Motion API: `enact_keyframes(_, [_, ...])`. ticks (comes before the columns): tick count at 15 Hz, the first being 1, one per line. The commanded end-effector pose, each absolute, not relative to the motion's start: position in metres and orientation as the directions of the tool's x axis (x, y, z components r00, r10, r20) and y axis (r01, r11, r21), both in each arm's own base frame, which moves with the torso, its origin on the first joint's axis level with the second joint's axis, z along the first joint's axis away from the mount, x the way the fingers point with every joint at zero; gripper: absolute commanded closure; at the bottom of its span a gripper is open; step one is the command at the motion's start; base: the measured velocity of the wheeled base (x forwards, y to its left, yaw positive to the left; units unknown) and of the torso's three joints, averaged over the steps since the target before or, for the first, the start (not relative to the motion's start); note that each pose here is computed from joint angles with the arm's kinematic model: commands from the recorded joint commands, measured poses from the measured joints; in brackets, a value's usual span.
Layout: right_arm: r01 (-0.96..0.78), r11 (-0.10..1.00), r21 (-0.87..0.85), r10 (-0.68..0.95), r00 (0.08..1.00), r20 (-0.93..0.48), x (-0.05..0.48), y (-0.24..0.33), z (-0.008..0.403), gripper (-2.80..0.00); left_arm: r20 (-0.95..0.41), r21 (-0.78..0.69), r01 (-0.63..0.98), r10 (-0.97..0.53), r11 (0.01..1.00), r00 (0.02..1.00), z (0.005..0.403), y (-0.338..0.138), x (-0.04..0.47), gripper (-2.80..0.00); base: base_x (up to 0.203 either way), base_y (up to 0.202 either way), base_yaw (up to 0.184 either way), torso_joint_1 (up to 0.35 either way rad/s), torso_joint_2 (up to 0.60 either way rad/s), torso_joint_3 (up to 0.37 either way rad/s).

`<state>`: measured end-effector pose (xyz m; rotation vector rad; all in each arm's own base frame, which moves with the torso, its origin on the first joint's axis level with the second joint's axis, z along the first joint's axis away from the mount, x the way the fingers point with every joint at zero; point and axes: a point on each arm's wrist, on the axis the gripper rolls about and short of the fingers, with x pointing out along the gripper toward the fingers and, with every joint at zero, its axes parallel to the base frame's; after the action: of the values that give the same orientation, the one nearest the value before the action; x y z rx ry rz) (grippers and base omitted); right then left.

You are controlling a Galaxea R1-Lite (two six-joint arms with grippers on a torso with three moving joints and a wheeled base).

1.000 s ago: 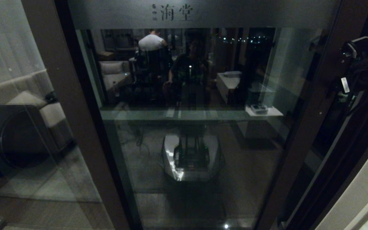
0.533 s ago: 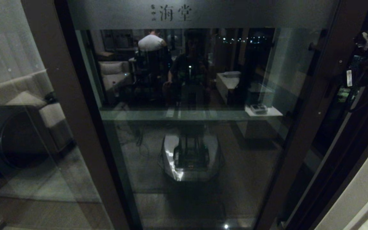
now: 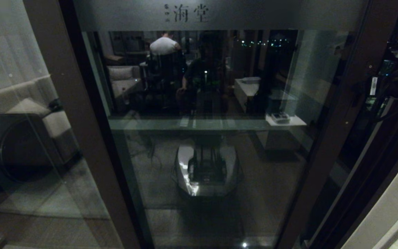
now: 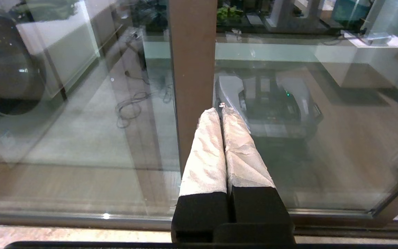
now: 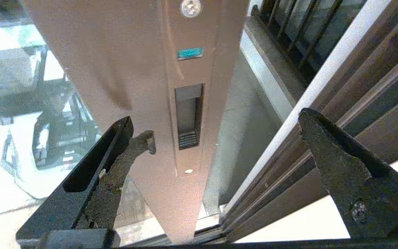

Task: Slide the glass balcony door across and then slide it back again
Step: Close the slid door

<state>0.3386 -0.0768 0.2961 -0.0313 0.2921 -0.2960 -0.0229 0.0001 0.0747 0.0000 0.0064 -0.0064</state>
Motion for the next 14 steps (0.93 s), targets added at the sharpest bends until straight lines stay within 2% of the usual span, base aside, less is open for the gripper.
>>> enact_keyframes(1, [0.311, 0.947, -0.074, -0.319, 0.91, -0.263, 0.327, -0.082, 0.304, -2.8, -0.006, 0.0, 0.006, -0.006, 1.0, 1.0, 0.075, 0.0, -0.023, 0.0, 0.0, 0.0, 0.0, 0.0, 0.0, 0.0])
enact_keyframes(4, [0.356, 0.93, -0.091, -0.366, 0.876, -0.314, 0.302, -0.081, 0.315, -2.8, -0.007, 0.0, 0.006, -0.006, 1.0, 1.0, 0.074, 0.0, -0.023, 0.0, 0.0, 0.0, 0.0, 0.0, 0.0, 0.0])
enact_keyframes(7, [0.43, 0.892, -0.137, -0.451, 0.836, -0.313, 0.298, -0.08, 0.318, -2.8, -0.007, 0.0, 0.006, -0.006, 1.0, 1.0, 0.074, 0.0, -0.023, 0.0, 0.0, 0.0, 0.0, 0.0, 0.0, 0.0])
enact_keyframes(14, [0.421, 0.895, -0.149, -0.446, 0.818, -0.364, 0.341, -0.079, 0.293, -2.8, -0.007, 0.0, 0.006, -0.006, 1.0, 1.0, 0.074, 0.0, -0.023, 0.0, 0.0, 0.0, 0.0, 0.0, 0.0, 0.0])
